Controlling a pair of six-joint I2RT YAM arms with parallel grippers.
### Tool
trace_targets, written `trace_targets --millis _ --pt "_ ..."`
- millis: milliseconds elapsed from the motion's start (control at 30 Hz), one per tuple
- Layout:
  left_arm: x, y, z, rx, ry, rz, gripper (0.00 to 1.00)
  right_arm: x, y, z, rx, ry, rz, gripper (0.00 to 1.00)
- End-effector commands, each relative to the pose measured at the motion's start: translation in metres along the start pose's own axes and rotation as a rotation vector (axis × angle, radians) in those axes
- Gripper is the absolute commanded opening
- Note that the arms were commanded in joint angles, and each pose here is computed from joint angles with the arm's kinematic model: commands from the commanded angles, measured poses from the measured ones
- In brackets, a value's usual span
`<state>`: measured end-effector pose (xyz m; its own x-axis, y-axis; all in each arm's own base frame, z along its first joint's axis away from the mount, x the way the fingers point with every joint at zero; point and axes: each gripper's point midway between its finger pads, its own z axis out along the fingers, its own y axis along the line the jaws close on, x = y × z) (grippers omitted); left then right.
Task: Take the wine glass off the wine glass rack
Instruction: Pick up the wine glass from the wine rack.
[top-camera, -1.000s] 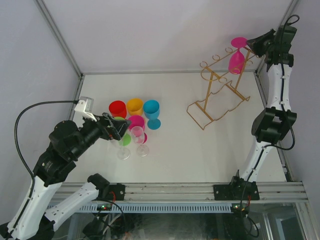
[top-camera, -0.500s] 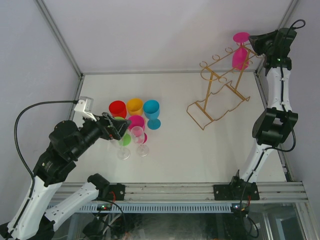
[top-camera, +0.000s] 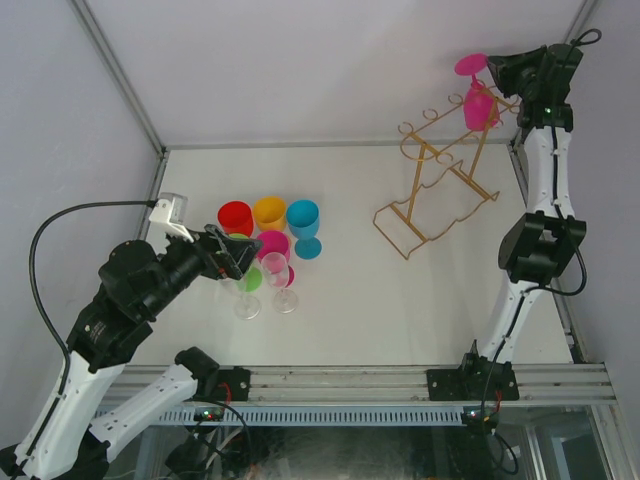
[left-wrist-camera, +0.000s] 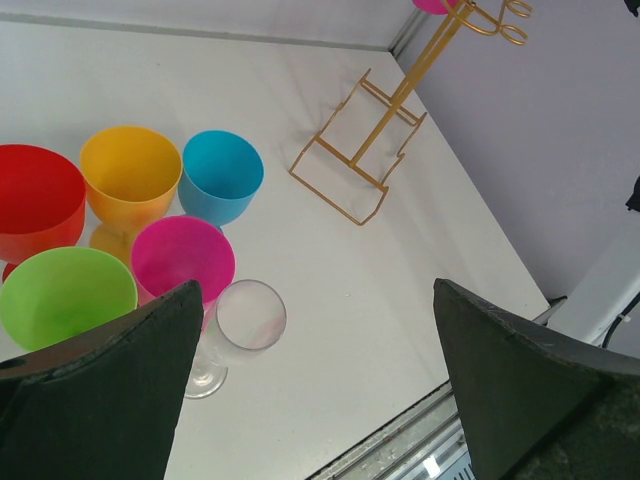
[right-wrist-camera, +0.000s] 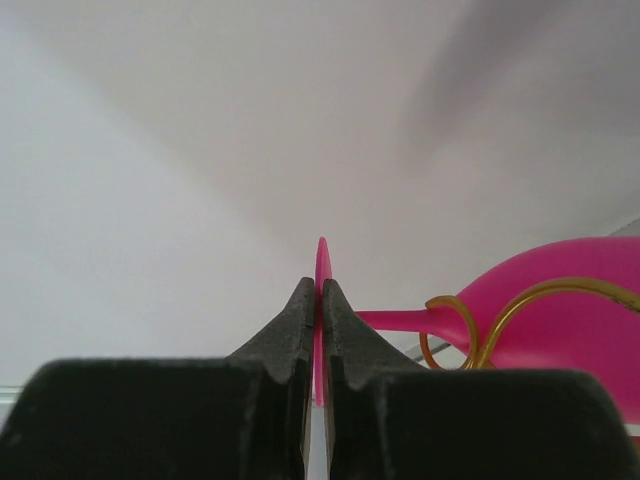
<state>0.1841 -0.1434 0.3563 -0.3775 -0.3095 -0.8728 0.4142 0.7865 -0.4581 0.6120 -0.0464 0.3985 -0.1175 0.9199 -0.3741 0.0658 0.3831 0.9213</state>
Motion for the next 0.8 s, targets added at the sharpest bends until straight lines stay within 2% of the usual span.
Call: trace_targets --millis 0,167,400,767 --pt "-0.002 -0.002 0.007 0.012 -0.019 -0.008 1.00 0.005 0.035 0.004 -0.091 0.007 -0.017 0.00" --pt "-0.002 -0.002 0.007 0.015 -0.017 -0.009 1.00 0.019 0.046 0.011 -0.128 0.051 -0.030 0.00" --pt "-0.003 -0.002 0.006 0.016 -0.021 -0.010 1.00 0.020 0.021 0.019 -0.040 0.019 -0.043 0.00" --pt "-0.005 -0.003 0.006 0.014 -0.020 -0.009 1.00 0.045 0.013 0.039 -0.004 -0.001 -0.063 0.00"
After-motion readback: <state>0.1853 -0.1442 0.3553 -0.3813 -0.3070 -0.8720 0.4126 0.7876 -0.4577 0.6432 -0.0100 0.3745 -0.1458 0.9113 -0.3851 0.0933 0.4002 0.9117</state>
